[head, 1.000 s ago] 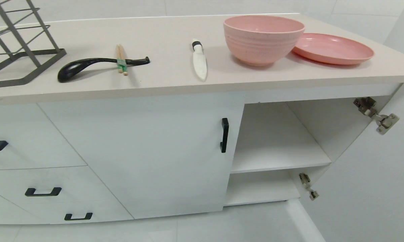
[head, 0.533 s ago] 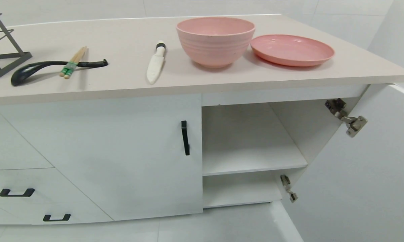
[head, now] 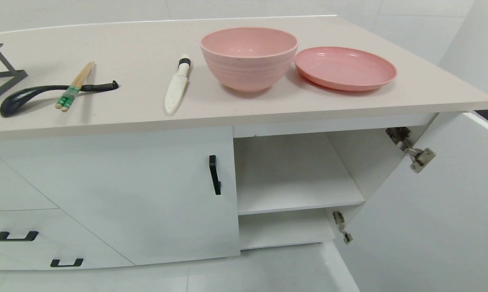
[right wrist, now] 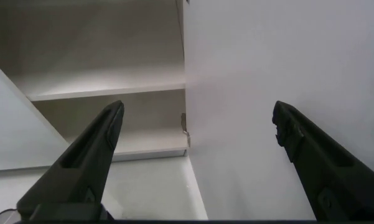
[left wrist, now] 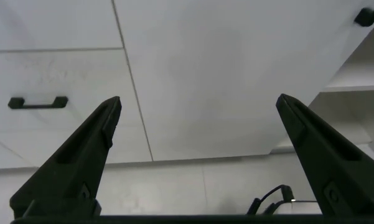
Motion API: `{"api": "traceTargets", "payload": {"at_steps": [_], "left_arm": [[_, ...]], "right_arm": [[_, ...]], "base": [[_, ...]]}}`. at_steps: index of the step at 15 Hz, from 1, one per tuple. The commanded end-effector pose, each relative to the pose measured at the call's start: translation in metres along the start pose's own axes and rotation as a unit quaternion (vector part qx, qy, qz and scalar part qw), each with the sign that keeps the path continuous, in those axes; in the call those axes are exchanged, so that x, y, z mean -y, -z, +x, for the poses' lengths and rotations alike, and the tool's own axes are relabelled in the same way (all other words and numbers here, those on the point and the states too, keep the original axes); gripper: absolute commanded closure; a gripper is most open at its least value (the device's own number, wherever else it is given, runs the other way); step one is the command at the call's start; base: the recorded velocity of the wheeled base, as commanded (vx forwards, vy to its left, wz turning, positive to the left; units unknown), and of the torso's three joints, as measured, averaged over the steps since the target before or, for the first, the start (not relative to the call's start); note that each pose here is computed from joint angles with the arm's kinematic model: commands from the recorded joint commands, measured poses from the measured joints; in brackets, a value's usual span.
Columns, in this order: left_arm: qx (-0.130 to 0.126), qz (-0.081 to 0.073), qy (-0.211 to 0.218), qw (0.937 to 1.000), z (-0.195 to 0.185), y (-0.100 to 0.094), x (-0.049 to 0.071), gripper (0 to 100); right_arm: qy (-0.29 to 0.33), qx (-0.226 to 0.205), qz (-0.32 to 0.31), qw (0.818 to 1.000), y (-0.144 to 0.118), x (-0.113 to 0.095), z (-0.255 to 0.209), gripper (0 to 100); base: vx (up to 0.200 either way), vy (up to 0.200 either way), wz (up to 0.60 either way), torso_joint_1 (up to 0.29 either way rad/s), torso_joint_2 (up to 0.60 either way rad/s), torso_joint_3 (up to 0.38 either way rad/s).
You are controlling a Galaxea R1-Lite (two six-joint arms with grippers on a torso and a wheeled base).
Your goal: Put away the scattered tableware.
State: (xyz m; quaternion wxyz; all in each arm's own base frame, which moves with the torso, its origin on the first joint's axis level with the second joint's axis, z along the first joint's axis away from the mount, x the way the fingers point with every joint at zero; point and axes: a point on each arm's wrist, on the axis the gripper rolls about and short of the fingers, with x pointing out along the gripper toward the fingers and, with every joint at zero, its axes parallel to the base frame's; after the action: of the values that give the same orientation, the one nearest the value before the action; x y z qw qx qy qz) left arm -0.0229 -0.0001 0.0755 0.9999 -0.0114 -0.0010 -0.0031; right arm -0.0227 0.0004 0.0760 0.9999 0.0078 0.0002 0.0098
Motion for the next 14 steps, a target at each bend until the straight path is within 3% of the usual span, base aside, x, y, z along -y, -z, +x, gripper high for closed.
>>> {"api": "traceTargets", "payload": {"at_steps": [1,4,14], "left_arm": [[0.0,0.0,0.0,1.0,0.0001,-0.0003,0.0,0],[0.0,0.0,0.0,1.0,0.0001,-0.0003,0.0,0],[0.0,0.001,0.0,1.0,0.0001,-0.0003,0.0,0]], "right_arm": [[0.0,0.002,0.001,1.0,-0.0003,0.0,-0.0001,0],[-0.001,0.001,0.001,1.0,0.0001,0.0,0.0,0],[-0.001,0.001,0.001,1.0,0.0001,0.0,0.0,0]], "base": [[0.0,0.0,0.0,0.139,-0.58,-0.276],[0.0,0.0,0.0,0.085,-0.53,-0.266],[0.0,0.0,0.0,0.233,-0.46,-0.261]]}}
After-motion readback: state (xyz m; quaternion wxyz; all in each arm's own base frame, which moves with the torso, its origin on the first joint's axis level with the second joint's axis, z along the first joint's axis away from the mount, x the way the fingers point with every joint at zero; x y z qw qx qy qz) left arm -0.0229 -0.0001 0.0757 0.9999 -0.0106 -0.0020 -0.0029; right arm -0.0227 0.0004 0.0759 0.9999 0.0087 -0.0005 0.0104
